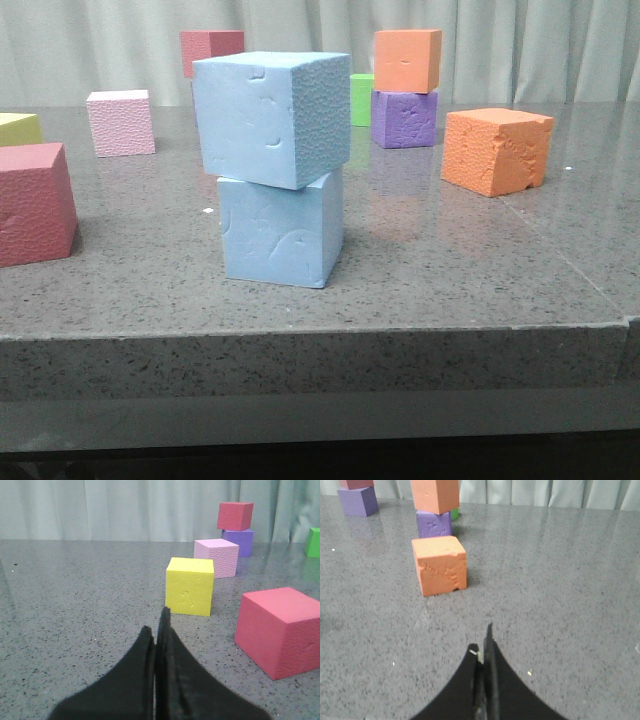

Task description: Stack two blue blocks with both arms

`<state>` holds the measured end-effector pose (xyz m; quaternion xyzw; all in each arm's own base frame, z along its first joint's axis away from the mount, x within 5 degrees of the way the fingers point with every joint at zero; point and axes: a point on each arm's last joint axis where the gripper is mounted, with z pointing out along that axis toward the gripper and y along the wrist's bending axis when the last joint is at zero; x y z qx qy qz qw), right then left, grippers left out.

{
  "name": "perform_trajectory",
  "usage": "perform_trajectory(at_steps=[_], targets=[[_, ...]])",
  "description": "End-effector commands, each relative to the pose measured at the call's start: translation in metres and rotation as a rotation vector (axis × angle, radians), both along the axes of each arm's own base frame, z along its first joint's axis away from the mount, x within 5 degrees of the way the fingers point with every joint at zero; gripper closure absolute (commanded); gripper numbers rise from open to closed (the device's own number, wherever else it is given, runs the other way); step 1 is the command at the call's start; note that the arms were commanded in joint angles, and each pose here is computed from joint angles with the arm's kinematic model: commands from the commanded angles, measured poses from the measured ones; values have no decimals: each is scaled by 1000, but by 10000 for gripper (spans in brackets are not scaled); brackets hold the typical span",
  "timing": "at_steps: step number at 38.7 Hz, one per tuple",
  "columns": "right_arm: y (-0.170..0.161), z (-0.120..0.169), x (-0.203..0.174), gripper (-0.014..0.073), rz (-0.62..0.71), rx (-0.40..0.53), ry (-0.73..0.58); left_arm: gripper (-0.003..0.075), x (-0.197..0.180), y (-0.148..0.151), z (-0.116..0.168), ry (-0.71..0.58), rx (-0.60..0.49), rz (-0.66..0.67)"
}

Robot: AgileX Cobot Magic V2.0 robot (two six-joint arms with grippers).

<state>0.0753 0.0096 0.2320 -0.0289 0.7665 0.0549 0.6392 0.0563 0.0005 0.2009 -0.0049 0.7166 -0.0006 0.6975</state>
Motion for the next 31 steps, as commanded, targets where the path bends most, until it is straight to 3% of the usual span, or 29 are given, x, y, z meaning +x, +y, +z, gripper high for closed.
perform_trajectory(at_steps=[1,10,31], targets=[[-4,2,-5,663,-37,5,-125,741,-2,-1,8,-94,-17,-10],[-7,-34,-17,663,-78,12,-157,741,-2,-1,8,-94,-17,-10],[-6,-36,-20,663,-72,13,-151,741,-1,-1,8,-93,-17,-10]])
